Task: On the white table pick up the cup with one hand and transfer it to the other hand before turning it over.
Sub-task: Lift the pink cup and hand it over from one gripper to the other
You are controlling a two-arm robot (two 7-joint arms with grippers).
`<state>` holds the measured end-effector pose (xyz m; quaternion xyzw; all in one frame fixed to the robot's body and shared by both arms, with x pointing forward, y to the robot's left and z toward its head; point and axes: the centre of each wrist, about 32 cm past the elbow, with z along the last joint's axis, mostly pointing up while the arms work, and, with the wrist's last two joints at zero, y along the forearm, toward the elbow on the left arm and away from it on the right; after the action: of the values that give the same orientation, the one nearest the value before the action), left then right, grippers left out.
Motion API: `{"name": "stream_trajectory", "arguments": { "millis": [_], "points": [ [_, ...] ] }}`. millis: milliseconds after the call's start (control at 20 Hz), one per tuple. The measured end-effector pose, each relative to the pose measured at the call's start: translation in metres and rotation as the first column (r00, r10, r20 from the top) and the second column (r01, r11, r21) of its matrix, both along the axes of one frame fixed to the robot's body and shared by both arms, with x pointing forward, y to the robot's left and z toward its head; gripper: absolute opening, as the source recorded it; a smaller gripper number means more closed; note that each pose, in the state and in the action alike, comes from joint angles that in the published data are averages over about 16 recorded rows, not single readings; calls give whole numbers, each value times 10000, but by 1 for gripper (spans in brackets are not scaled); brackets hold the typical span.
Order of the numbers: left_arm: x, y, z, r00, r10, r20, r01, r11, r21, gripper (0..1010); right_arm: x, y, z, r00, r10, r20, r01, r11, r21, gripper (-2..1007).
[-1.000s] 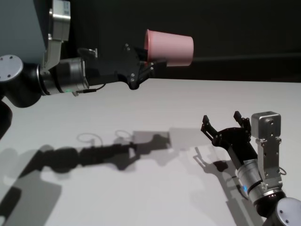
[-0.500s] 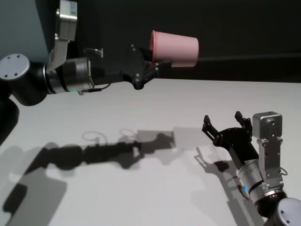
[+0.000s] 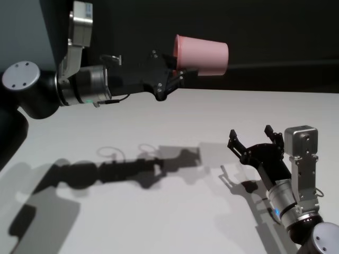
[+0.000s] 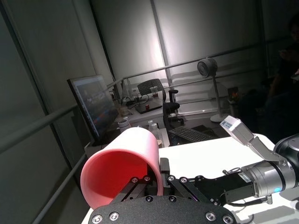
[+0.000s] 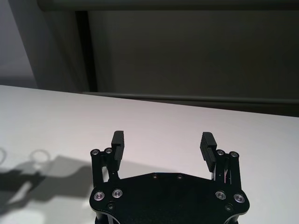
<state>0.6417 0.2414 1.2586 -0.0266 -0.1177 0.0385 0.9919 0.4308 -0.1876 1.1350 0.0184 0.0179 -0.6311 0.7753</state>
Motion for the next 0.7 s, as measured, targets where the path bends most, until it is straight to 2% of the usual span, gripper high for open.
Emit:
{"name": "stream_trajectory", "arguments": {
  "millis": [700],
  "points": [
    [71,-86,-23,9999,-134,65,134,9999,-20,48,0,0,0,10000,0,0,0,10000,0,1001]
  ]
}}
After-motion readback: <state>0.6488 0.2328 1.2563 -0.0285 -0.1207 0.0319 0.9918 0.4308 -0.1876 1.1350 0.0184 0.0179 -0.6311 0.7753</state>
